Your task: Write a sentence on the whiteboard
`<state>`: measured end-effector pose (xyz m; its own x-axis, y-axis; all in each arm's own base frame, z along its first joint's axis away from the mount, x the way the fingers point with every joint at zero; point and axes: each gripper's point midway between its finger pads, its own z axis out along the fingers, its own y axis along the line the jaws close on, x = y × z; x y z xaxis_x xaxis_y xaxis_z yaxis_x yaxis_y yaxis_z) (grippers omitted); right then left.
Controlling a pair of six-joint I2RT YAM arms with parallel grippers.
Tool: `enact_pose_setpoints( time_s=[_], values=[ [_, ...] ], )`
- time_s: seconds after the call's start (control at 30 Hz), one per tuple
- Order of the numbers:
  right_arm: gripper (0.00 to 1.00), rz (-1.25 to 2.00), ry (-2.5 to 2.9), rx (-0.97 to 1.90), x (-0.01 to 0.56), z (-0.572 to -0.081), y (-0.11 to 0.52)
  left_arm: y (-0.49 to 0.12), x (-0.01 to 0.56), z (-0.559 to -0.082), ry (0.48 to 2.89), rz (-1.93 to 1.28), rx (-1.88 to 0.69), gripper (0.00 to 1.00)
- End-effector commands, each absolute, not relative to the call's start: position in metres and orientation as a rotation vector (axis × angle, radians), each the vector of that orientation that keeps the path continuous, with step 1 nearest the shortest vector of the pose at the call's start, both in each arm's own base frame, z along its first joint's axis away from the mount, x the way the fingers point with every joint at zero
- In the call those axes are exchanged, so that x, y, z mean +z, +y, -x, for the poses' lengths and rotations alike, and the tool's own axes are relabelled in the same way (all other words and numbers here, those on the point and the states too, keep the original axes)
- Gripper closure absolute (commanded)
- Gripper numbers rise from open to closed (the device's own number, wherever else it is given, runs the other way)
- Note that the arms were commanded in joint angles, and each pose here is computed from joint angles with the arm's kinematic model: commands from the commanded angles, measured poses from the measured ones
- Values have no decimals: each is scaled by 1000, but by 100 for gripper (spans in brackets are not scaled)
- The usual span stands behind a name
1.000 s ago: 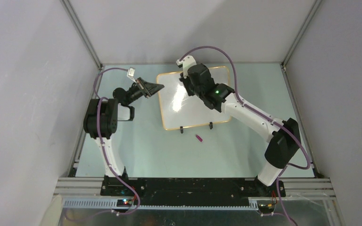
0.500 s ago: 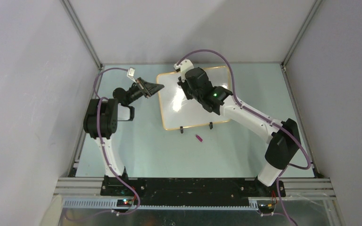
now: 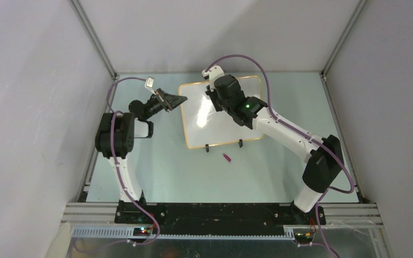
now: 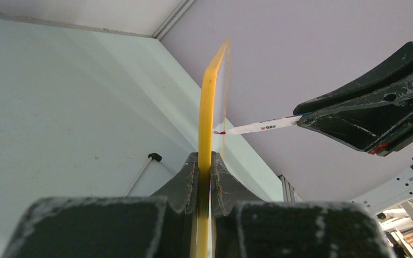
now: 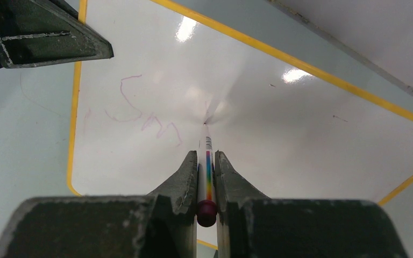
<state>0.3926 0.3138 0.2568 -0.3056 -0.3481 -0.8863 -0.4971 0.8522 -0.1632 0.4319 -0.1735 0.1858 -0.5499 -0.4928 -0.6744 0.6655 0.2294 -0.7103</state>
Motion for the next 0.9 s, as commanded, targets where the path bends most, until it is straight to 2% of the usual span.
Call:
enact_pose_setpoints(
  time_s=[0.0, 0.87],
  values=[
    [100, 610, 1897, 193, 268, -393, 315, -187, 178, -419, 1544, -308, -1522, 100],
    [100, 624, 1958, 182, 242, -367, 308, -187, 177, -418, 1545, -308, -1521, 100]
  ],
)
